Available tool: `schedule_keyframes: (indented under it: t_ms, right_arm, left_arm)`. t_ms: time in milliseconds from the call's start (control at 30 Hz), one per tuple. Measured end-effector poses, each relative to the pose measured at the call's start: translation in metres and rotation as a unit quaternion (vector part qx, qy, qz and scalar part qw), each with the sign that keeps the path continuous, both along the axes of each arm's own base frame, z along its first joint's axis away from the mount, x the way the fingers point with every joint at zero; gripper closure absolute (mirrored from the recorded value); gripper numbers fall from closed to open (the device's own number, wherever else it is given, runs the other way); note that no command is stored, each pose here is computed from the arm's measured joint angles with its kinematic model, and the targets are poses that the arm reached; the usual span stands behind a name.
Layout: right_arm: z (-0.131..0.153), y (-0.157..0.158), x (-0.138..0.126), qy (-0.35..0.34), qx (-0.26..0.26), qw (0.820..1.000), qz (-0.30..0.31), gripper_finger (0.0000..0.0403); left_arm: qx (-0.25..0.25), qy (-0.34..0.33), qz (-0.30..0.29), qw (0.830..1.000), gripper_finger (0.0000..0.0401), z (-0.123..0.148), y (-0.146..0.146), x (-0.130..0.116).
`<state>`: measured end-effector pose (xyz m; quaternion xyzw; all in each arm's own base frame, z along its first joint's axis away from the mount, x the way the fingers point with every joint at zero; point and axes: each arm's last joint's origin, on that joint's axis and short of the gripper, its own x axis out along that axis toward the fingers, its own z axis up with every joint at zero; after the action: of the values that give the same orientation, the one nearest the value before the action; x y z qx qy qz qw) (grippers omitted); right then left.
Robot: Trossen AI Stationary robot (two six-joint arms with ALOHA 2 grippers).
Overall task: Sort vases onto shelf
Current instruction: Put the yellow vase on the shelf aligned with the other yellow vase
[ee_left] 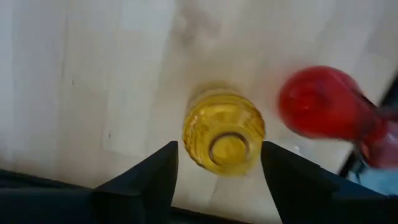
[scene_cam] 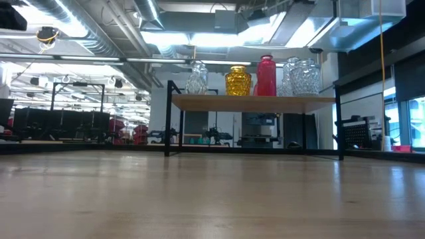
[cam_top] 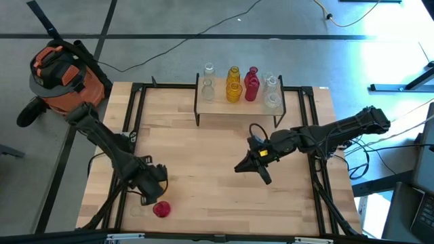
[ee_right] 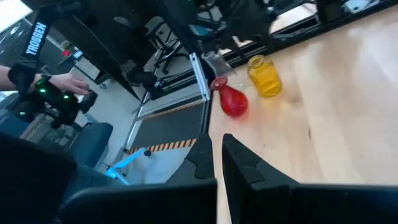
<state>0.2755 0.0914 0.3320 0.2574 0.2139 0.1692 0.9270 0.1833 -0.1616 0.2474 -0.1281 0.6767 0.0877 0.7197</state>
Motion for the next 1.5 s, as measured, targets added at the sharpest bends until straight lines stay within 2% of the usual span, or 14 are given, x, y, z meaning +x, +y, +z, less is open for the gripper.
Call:
schedule_keyframes:
  t_ms: [200,433,633,833,967,1067,1133,1333,1500]
  right_arm:
    - [0.0,0.008,-0.003,0.002,0.0,1.0,0.015,0.0402]
    - [-0.001,0.01,-0.004,0.005,0.0,1.0,0.019,0.0402]
    - [-0.001,0.009,-0.004,0.005,0.0,1.0,0.017,0.0402]
    - [-0.001,0.009,-0.004,0.006,0.0,1.0,0.017,0.0402]
    - [-0.001,0.009,-0.004,0.007,-0.001,1.0,0.017,0.0402]
    - [-0.001,0.009,-0.004,0.007,-0.001,1.0,0.016,0.0402]
    - [-0.001,0.009,-0.004,0.007,-0.001,1.0,0.016,0.0402]
    - [-0.001,0.009,-0.003,0.005,-0.003,1.0,0.008,0.0402]
    - [-0.001,0.009,-0.003,0.006,0.004,1.0,0.006,0.0402]
  left_arm:
    - [0.024,0.03,0.007,0.999,0.0182,-0.017,-0.008,0.008]
    - [0.013,0.03,0.029,0.999,0.0193,-0.022,-0.012,0.012]
    - [0.02,0.064,0.041,0.997,0.0193,-0.028,-0.01,0.009]
    - [0.045,0.091,0.049,0.994,0.0193,-0.024,-0.004,0.002]
    - [0.038,0.095,0.054,0.993,0.0193,-0.018,0.0,-0.002]
    - [0.023,0.128,0.062,0.99,0.0193,-0.011,0.006,-0.007]
    - [0.023,0.143,0.037,0.989,0.0193,-0.008,0.009,-0.011]
    - [-0.002,0.132,-0.088,0.987,0.0193,0.003,0.018,-0.022]
    - [-0.076,0.155,-0.103,0.98,0.0193,-0.016,0.036,-0.05]
